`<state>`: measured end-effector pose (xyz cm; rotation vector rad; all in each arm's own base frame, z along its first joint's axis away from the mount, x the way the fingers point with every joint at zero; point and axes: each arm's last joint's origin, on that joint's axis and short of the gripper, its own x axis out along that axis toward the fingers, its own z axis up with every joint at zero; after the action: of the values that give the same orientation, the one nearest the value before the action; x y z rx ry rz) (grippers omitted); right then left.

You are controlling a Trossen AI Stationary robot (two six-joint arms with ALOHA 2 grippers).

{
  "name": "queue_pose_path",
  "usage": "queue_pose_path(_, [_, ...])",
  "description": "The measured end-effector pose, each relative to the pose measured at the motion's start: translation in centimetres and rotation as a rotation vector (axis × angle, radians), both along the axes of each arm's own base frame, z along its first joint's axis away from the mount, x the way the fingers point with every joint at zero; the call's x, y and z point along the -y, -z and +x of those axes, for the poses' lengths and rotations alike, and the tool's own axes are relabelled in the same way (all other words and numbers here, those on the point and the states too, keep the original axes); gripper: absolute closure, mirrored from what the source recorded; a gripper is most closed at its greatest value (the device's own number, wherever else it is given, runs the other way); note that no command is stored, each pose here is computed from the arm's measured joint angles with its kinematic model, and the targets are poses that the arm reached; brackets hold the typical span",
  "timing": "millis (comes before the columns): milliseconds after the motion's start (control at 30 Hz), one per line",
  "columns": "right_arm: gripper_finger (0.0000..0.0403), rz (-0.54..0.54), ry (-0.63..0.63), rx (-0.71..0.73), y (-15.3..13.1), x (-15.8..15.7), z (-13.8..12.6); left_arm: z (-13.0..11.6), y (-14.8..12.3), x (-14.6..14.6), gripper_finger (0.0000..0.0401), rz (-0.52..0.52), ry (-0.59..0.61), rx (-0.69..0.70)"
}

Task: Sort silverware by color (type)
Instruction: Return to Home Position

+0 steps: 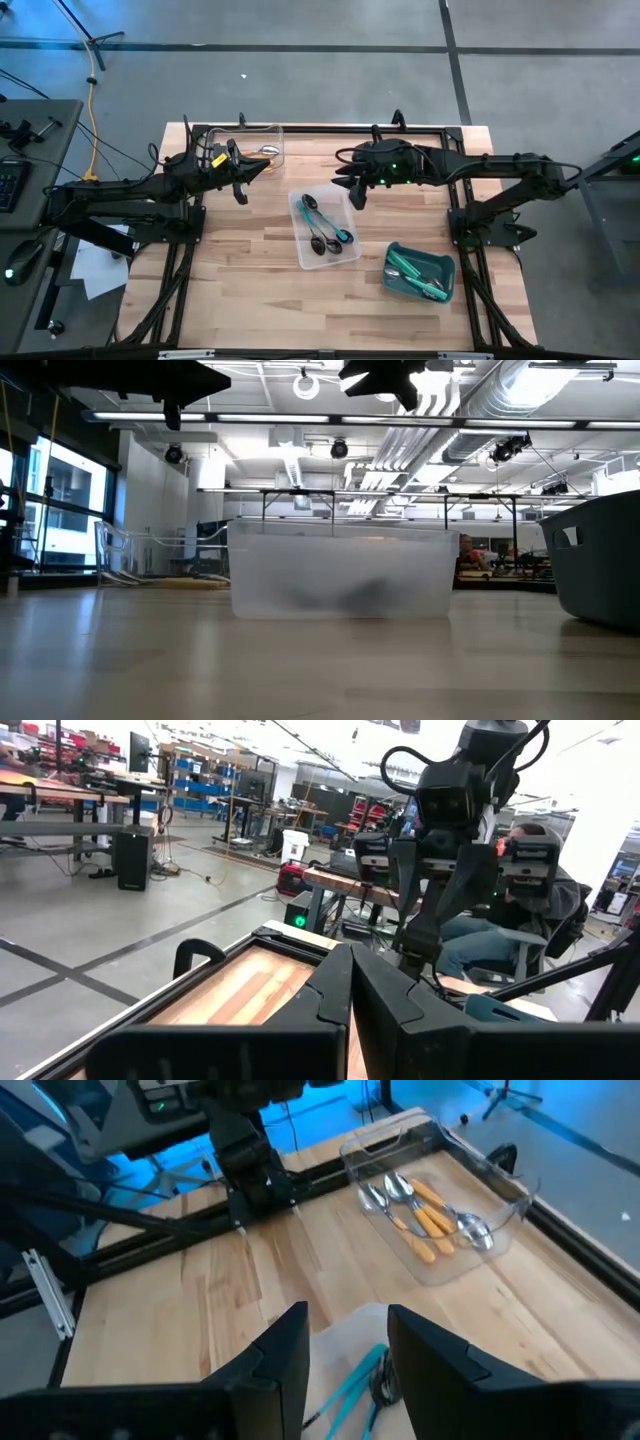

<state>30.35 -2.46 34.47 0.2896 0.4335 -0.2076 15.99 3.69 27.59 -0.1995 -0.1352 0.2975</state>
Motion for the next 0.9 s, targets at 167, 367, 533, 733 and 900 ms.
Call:
queue_pose_path(167, [0.0281, -0.032, -0.026, -0.037, 0.3, 0.0, -0.1, 0.0, 0.0, 0.0, 0.0401, -0.002, 0.000, 0.001])
queue_pose_path(367, [0.0281, -0.046, -0.074, -0.188, 1.4, -0.7, -0.9, 0.0, 0.0, 0.0, 0.0401, -0.003, 0.000, 0.001])
queue_pose_path(533, [0.0281, -0.062, -0.103, -0.187, 1.1, -1.2, -1.7, 0.0, 0.0, 0.0, 0.0401, -0.004, 0.001, 0.002])
queue_pose_path(733, [0.0281, 0.016, -0.049, -0.091, 3.3, -1.2, -5.5, 0.0, 0.0, 0.0, 0.0401, -0.016, 0.002, 0.006])
queue_pose_path(900, [0.0281, 0.100, -0.015, 0.114, 4.7, -1.4, -8.9, 0.0, 0.0, 0.0, 0.0401, -0.017, 0.002, 0.006])
